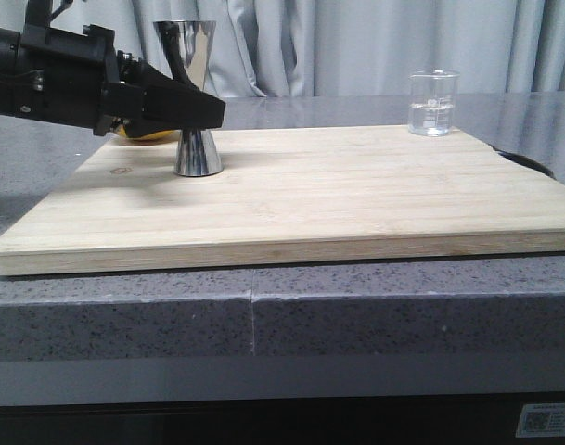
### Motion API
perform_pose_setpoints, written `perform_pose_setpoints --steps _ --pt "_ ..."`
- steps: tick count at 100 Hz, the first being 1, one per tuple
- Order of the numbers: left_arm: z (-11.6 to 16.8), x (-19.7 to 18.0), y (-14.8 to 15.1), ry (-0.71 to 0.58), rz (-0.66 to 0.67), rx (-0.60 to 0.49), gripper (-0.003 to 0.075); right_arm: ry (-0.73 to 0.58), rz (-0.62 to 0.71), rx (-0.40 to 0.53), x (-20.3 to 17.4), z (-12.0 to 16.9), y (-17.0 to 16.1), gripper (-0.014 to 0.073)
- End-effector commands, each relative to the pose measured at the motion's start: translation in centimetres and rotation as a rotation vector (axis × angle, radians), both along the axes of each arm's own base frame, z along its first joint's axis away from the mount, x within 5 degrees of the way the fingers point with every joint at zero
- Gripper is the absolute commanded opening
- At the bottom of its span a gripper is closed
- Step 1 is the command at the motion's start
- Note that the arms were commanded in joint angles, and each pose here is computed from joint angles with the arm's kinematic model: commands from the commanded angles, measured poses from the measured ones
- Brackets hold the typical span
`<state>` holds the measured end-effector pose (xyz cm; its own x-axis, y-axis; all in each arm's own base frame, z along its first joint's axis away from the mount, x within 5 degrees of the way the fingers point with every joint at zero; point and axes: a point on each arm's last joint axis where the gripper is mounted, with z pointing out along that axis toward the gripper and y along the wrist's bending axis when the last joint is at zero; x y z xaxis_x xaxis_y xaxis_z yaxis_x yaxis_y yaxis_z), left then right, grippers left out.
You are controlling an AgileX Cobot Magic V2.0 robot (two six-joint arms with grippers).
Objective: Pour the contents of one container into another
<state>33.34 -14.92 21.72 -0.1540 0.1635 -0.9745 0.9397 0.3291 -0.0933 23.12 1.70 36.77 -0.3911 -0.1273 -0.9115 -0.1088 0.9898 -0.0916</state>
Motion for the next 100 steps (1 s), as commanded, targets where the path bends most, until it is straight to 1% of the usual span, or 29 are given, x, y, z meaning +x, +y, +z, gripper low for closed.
perform_pose_setpoints --steps 1,24,44,60,83,100 --pt "3.0 -0.3 -0.4 -0.066 -0.03 -0.111 0.0081 -0.128 0.003 -0.009 0.0 2.2 -0.1 0.0668" --pt "3.3 -0.7 -0.6 -0.072 -0.077 -0.145 -0.0018 -0.128 0.003 -0.009 0.0 2.2 -0.1 0.0668" --pt "3.5 -1.3 -0.9 -0.078 -0.138 -0.163 -0.0018 -0.142 0.003 -0.008 0.0 2.3 -0.1 0.0668" --pt "3.3 -2.1 -2.2 -0.078 -0.196 -0.141 -0.0018 -0.163 0.004 -0.017 0.1 2.3 -0.1 0.0668" --pt "3.7 -2.5 -3.3 -0.092 -0.239 -0.136 -0.0019 -0.194 0.011 -0.027 0.3 -0.1 0.0 0.0668" --pt "5.1 -2.1 -3.6 -0.078 -0.267 -0.119 -0.0019 -0.33 0.022 -0.015 0.2 -2.4 0.1 0.0668"
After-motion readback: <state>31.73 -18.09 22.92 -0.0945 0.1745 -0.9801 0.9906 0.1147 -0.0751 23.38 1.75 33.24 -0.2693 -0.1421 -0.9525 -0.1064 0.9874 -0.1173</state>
